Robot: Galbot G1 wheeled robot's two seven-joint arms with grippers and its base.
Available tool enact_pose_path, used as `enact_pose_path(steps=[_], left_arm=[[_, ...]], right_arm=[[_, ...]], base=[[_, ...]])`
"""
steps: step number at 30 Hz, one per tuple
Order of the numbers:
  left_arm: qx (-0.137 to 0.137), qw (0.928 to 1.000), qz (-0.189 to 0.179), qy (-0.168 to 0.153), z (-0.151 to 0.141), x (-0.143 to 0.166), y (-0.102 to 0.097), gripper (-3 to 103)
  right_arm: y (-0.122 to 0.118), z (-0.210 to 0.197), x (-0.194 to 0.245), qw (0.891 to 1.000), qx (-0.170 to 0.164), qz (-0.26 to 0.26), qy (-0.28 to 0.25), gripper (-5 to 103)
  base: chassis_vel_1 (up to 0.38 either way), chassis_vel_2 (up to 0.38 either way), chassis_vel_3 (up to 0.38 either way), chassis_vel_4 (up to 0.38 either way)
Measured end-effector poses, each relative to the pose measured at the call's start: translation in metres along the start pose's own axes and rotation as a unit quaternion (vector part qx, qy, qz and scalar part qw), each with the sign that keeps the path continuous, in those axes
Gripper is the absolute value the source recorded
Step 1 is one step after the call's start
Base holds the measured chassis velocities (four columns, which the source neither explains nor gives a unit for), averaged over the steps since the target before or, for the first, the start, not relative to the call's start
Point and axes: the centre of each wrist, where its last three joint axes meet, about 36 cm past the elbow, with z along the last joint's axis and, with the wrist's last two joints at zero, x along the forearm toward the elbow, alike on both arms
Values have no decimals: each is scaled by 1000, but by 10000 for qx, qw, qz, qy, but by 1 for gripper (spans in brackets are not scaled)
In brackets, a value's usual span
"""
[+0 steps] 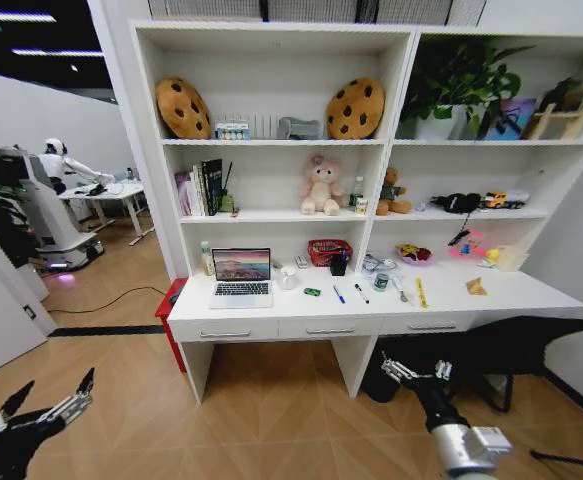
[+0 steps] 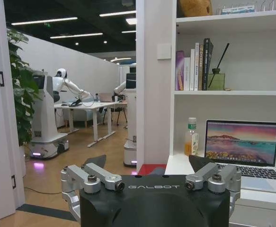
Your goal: Organize the objects on the table.
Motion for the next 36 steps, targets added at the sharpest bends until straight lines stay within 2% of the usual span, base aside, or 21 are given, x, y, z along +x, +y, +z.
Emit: enact_pose_path(steps=[4, 8, 9, 15, 19, 26, 36], left_arm=[[-57, 10000, -29, -37, -3, 0, 3, 98], [51, 10000, -46, -7, 2, 0, -3, 99], [64, 10000, -15, -2, 5, -1, -6, 102], [100, 9999, -30, -67, 6, -3, -9, 98], [136, 9999, -51, -61, 7, -2, -10, 98], [148, 9999, -50, 56, 12, 1, -13, 98], [190, 9998, -53, 35, 10, 1, -12, 98]], right_arm=[[-2, 5, -1, 10000, 4, -45, 44, 100], [-3, 3, -4, 9999, 107, -108, -33, 100], [-3, 2, -5, 9997, 149, -156, -63, 100], [-1, 3, -6, 9997, 146, -186, -74, 100], [-2, 4, -5, 9993, 271, -223, -124, 100], [-1, 4, -7, 9994, 233, -174, -176, 100], [-2, 0, -6, 9994, 187, -209, -212, 100]], base=[[0, 0, 0, 0], [0, 0, 0, 0], [0, 0, 0, 0], [0, 0, 0, 0], [0, 0, 0, 0], [0, 0, 0, 0], [-84, 82, 79, -65]])
